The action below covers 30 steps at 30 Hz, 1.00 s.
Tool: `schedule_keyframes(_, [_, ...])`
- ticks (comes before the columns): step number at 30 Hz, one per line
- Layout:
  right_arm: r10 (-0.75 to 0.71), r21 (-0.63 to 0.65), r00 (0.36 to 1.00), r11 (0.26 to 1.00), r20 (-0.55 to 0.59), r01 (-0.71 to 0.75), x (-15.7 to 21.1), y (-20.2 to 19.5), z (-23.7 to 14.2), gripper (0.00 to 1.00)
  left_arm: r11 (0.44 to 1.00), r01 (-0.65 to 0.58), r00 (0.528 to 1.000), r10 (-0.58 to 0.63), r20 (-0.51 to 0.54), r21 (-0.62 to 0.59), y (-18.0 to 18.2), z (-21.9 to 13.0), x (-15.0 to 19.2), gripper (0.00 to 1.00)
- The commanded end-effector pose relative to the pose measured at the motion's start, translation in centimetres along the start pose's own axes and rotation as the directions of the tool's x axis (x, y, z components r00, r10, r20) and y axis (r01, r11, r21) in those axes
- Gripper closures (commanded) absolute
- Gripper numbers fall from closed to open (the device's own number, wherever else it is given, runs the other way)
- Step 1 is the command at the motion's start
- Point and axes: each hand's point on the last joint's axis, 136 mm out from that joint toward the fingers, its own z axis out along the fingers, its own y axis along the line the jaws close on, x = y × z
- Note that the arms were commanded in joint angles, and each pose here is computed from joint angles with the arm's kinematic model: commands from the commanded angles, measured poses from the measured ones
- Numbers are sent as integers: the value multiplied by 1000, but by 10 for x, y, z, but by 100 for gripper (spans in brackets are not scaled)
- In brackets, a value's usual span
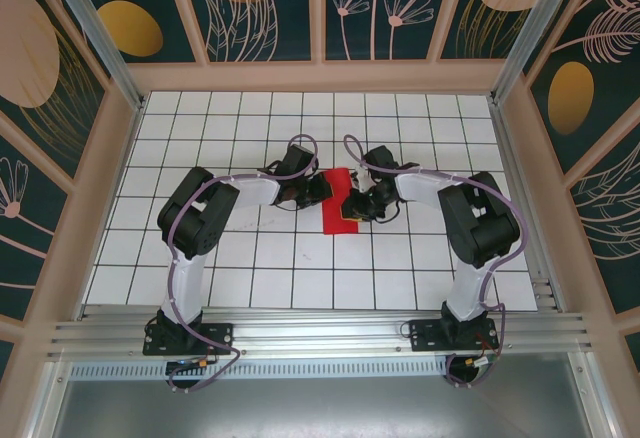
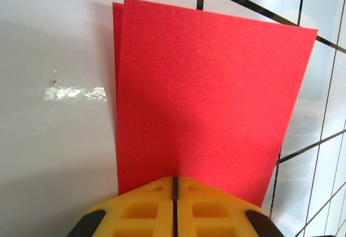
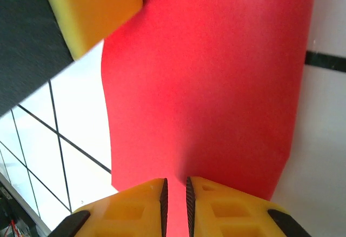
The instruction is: Fold a paper plane with a square sheet of paper (pick it up from the middle)
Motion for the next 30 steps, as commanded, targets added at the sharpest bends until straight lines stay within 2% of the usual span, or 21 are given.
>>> schedule_keyframes(1, [-13, 8, 999, 1000, -30, 14, 13, 0, -5, 81, 972, 42, 994, -64, -87, -233, 79, 21, 37, 91])
schedule_keyframes(13, [8, 88, 999, 996, -39, -5, 19, -20, -5, 81, 970, 43, 994, -66, -87, -238, 81, 22, 36, 91])
schedule_keyframes(21, [72, 129, 995, 990, -66, -63, 40, -44, -6, 81, 971, 38, 994, -61, -87, -238, 81, 22, 37, 91])
schedule_keyframes(30, [22, -14, 999, 1000, -31, -22, 27, -7, -22, 84, 972, 33, 995, -54, -85, -235, 81, 23, 36, 91])
